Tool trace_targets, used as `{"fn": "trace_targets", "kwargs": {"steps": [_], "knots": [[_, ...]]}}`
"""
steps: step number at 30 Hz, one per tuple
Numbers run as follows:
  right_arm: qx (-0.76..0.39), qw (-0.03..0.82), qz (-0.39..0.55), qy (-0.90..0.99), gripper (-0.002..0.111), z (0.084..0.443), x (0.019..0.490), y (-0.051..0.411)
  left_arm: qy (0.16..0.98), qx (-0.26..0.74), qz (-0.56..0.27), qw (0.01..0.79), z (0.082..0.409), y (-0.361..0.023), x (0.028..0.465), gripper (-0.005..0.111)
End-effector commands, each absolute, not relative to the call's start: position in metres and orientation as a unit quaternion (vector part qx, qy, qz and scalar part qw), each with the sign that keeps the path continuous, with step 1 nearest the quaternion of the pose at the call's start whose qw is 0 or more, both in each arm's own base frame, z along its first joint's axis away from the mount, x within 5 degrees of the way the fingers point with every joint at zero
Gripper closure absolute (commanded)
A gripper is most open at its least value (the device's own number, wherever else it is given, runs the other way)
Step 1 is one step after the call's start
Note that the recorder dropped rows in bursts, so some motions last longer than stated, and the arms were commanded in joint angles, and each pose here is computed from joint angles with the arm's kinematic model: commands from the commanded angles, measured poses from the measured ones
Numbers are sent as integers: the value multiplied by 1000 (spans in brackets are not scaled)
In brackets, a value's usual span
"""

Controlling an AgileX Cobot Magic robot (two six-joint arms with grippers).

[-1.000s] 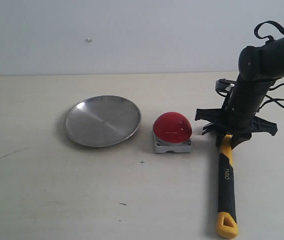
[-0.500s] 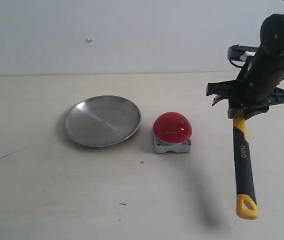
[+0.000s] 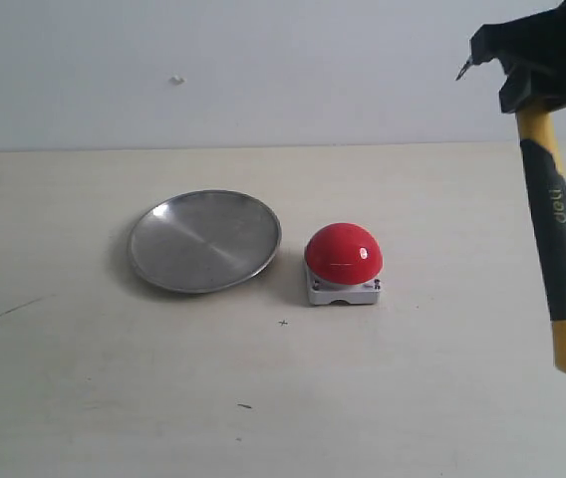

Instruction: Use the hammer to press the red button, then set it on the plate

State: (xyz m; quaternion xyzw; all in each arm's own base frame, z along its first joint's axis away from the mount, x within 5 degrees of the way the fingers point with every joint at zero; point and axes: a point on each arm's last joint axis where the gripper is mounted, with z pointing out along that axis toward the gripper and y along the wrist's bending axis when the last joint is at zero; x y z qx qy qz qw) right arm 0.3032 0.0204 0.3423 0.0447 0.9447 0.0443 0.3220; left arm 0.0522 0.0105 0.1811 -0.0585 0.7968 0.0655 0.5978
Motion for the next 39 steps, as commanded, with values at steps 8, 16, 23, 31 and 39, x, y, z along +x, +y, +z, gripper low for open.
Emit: {"fn": "trace_targets", "kwargs": {"steps": [8, 16, 23, 31, 39], "knots": [[-8, 384, 42, 922, 108, 391, 242, 18, 764, -48, 69, 640, 190, 10, 54, 107], [-26, 408, 80, 909, 108, 378, 237, 25, 614, -34, 68, 786, 227, 7, 53, 107], [-36, 441, 73, 894, 108, 375, 243, 25, 542, -163, -134, 814, 238, 6, 50, 107], [-54, 460, 128, 877, 108, 380, 243, 35, 494, -77, -402, 767, 251, -30, 41, 107], [-74, 465, 167, 866, 108, 383, 242, 43, 552, 75, -406, 724, 270, -55, 46, 105]]}}
